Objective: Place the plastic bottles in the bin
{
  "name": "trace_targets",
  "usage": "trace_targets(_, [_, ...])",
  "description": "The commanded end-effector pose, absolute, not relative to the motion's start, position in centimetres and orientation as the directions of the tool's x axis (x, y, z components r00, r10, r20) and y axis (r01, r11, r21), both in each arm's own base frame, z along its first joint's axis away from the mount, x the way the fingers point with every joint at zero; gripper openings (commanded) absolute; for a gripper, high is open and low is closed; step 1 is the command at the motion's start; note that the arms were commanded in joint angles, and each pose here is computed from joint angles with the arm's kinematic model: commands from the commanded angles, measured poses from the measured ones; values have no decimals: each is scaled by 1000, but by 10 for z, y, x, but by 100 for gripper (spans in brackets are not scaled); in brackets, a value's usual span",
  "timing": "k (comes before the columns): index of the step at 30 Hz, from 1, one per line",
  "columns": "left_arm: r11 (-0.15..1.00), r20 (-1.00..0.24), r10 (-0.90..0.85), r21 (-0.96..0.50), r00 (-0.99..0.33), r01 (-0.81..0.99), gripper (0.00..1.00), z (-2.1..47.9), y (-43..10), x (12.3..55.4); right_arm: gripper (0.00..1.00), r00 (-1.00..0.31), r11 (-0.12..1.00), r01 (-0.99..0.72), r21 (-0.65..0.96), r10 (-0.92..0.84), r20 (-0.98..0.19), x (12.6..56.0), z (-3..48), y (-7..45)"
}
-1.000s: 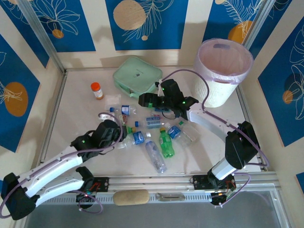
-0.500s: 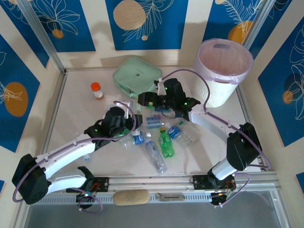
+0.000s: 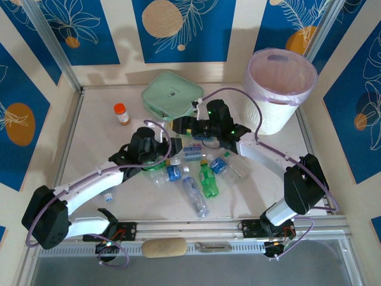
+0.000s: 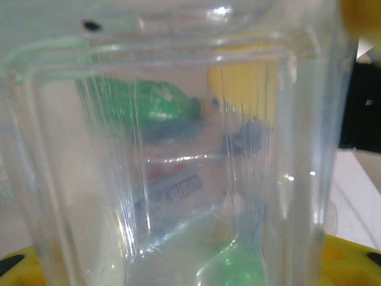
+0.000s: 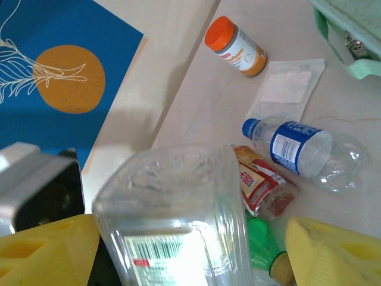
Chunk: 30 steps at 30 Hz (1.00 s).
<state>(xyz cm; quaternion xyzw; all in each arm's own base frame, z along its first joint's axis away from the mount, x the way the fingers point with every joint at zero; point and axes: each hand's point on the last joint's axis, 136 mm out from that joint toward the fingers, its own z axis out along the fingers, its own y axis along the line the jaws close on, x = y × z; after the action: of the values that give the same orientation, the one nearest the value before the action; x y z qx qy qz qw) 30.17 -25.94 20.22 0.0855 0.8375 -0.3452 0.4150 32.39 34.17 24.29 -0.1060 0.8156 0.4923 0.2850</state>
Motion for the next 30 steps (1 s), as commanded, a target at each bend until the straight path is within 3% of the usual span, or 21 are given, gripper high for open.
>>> trace_targets(1, [667,-785,-185,-542,-591,512,35,242,-275,307,81,-826,467,-461,755,86,-557,314,243,345])
trace_targets(13, [627,-786,-163,-549,-596,553,36,244,-282,302,74,-836,496,-434,752,89,-542,323,233,347])
trace_targets(19, [623,-788,-159,-547,-595,559,41,244,-283,301,63,-842,503,-418,757,98,-530,325,230,344])
trace_targets(22, [623,-788,-162,-549,-594,557,58,245,-282,301,60,-839,510,-414,754,108,-533,327,230,342])
trace_targets(24, [625,-782,-170,-556,-599,548,80,244,-281,301,59,-838,522,-401,753,122,-531,329,229,338])
trace_targets(25, [625,-779,-176,-560,-602,543,85,244,-280,300,59,-837,527,-397,751,128,-532,331,229,335])
trace_targets(30, [618,-761,-203,-588,-617,522,95,242,-274,293,59,-819,610,-358,707,159,-552,340,222,311])
